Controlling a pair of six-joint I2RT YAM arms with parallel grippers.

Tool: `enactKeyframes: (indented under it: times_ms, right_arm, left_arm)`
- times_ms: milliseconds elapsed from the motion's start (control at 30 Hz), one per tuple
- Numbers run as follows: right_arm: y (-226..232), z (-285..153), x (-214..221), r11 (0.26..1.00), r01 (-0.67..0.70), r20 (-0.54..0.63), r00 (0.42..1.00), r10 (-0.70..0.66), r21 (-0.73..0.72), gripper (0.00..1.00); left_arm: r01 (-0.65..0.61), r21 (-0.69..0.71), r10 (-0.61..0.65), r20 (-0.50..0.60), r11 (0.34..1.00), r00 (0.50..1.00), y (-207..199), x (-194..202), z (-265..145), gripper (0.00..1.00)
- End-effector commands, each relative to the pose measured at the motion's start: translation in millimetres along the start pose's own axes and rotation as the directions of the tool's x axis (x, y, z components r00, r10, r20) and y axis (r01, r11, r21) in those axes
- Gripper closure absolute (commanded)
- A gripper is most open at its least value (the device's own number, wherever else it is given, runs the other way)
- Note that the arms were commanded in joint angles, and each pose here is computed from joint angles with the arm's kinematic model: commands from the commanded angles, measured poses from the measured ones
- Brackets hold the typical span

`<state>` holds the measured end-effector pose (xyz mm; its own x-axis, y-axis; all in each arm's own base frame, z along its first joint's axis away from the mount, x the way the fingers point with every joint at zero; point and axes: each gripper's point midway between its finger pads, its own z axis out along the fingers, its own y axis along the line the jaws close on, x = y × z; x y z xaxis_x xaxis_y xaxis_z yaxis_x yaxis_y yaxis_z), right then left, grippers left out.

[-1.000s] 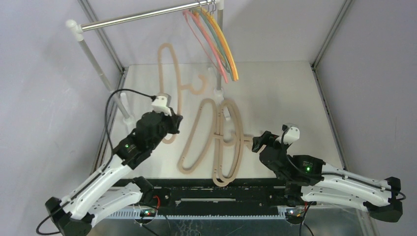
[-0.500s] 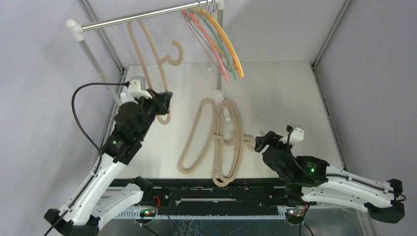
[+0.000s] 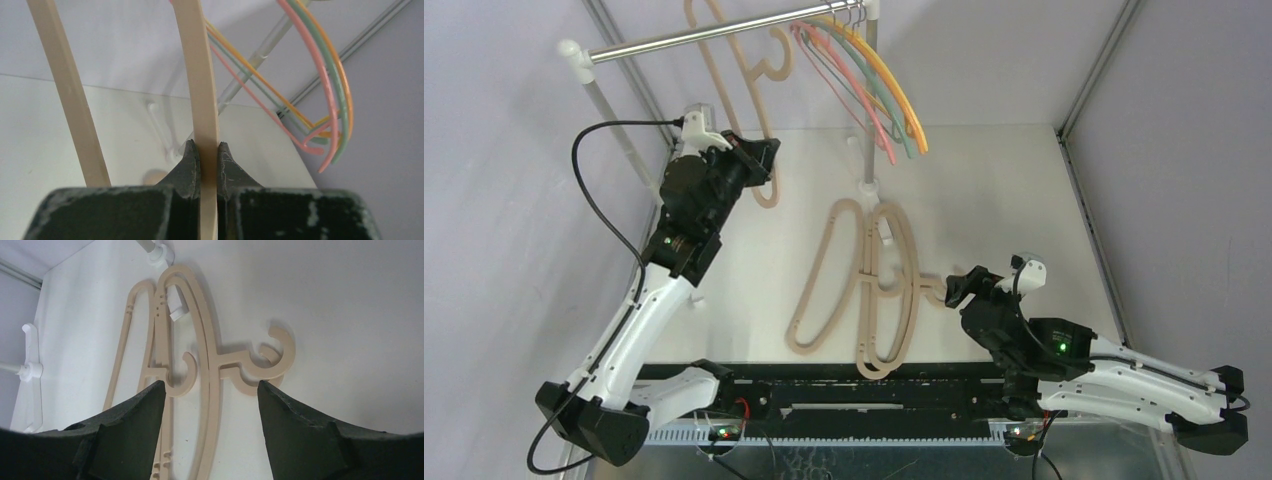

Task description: Organize the hangers

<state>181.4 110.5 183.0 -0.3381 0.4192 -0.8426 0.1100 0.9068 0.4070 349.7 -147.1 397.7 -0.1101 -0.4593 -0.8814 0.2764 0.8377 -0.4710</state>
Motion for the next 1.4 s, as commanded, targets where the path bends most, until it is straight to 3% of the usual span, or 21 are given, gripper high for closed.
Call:
enactKeyframes:
  times_ms: [0,833,1000,1133,1267,1367]
  right_arm:
    - [-1,0,-10,1.0,-0.013,0.031,0.999,0.012,0.019,0.24]
    - [-18,7,-9,0.996,0.009,0.022,1.0,-0.011,0.086,0.23]
    - [-21,7,-8,0.996,0.012,0.022,1.0,-0.014,0.091,0.23]
    - [-24,9,-6,0.995,0.008,0.018,1.0,-0.01,0.097,0.23]
    - [-26,10,-3,0.995,0.009,0.014,1.0,-0.01,0.103,0.22]
    - [-27,11,-1,0.994,0.009,0.012,1.0,-0.01,0.109,0.21]
  left_arm:
    - [0.039,0.127,-0.054,0.118,0.991,0.992,-34,-48,4,1.0]
    - [0.231,0.129,-0.241,0.064,0.964,0.968,-41,-41,80,1.0]
    - [0.256,0.123,-0.263,0.048,0.959,0.964,-41,-36,95,0.95]
    - [0.263,0.126,-0.265,0.006,0.957,0.964,-43,-27,106,0.79]
    - [0.199,0.14,-0.197,-0.027,0.97,0.98,-48,-18,112,0.5]
    - [0.144,0.16,-0.138,-0.045,0.977,0.989,-49,-12,111,0.43]
